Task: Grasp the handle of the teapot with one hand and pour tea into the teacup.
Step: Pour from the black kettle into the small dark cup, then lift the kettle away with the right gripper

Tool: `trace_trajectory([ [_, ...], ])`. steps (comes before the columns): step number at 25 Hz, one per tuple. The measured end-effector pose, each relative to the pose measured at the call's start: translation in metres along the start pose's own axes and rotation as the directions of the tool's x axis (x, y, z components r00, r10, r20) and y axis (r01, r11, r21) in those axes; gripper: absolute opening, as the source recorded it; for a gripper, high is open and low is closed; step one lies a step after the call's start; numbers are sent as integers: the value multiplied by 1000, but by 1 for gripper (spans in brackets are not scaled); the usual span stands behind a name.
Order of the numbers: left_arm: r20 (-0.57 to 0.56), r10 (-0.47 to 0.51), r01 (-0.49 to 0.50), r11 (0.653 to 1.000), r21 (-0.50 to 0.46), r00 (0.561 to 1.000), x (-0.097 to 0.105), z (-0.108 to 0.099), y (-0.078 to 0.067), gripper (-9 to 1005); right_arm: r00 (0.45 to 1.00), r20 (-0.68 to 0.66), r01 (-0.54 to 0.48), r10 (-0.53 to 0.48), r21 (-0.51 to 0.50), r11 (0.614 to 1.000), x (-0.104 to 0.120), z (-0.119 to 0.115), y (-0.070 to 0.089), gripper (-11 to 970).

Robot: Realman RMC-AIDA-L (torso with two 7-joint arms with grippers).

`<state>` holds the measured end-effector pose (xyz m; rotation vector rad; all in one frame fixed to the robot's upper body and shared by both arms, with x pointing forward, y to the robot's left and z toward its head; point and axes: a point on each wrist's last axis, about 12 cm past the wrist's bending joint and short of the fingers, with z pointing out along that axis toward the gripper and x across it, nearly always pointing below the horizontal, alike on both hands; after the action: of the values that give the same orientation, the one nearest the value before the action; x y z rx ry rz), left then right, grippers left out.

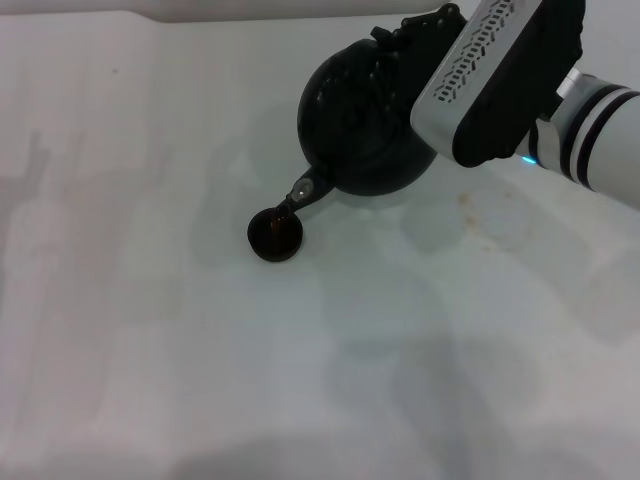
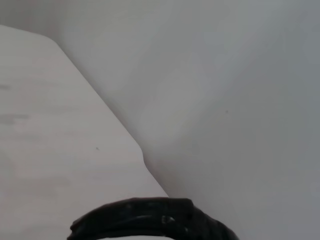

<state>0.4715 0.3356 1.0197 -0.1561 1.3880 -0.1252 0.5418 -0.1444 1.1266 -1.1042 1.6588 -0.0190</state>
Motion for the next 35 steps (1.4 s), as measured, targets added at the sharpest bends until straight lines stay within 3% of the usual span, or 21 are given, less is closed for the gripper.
trace_trajectory([
  [35, 2, -6, 6, 1000, -1, 1000, 0, -1, -1, 887, 998, 13, 54, -54, 1, 999, -4, -1, 5, 145],
])
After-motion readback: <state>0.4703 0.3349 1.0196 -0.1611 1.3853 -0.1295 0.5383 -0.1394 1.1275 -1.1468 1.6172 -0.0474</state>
